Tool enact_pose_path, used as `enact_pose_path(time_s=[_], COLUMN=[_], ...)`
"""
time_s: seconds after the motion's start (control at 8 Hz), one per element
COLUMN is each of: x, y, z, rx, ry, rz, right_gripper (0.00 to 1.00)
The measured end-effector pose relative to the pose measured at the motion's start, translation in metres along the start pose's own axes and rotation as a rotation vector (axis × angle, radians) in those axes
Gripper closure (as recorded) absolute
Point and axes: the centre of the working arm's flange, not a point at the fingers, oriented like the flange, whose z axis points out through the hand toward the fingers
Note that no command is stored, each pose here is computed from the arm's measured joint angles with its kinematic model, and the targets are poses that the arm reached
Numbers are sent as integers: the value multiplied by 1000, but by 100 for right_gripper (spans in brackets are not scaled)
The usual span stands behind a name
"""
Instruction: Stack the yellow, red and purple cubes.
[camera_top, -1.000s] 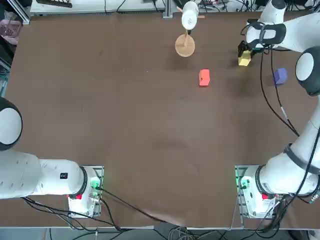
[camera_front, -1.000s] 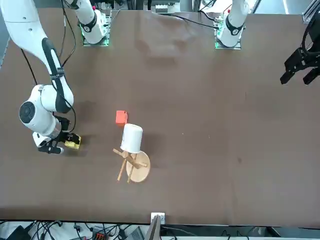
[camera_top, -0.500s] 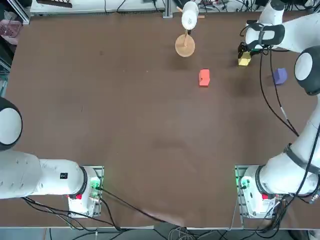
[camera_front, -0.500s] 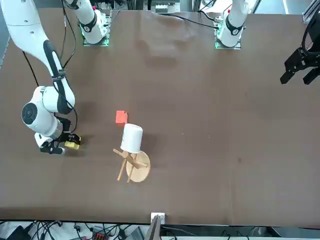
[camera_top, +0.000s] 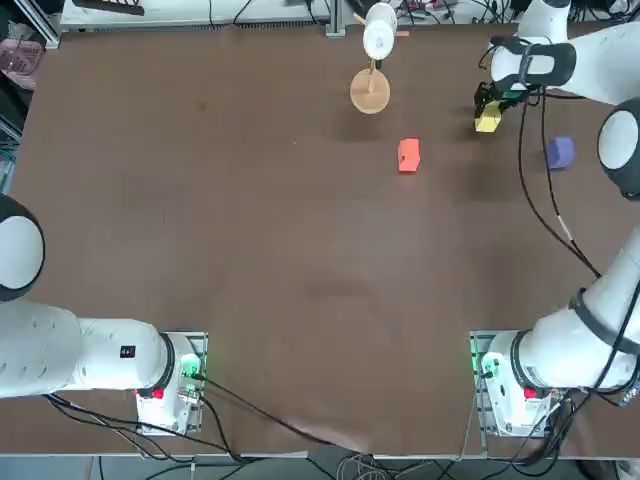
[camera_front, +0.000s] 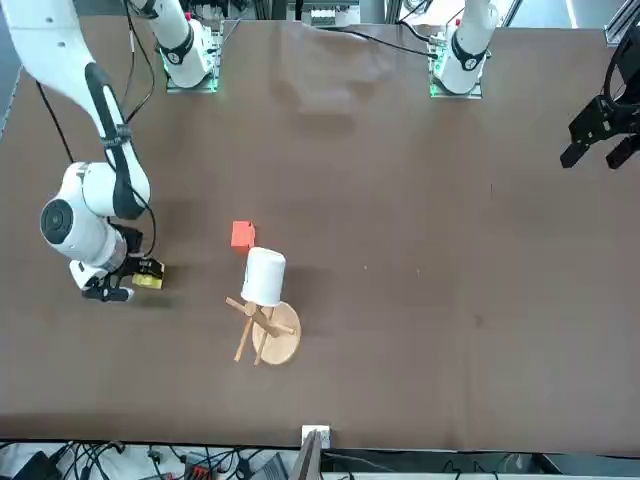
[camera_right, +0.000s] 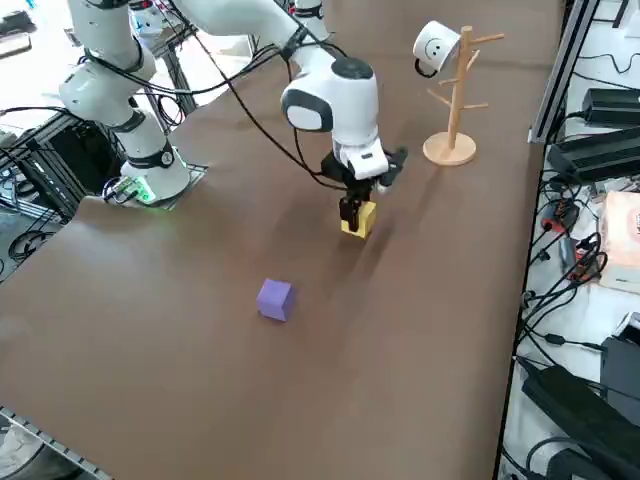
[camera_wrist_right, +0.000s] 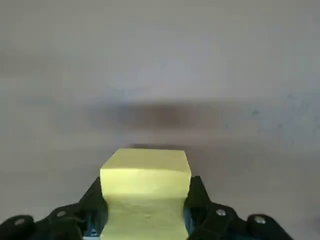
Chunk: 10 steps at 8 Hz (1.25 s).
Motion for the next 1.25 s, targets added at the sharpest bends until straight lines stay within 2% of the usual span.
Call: enact_pose_path(time_s=[0.25,0.5,0.75,1.0,1.25], x=[-58,-119,-146,-148,-147], y=[-19,-27,-26,-26,-26], z=[3,29,41,41,41], rx=[3,6,7,7,7], ry=[31,49,55,56,59], rz=[-35,-59,-63,-62,-62], right_gripper=[26,26,30,30,0])
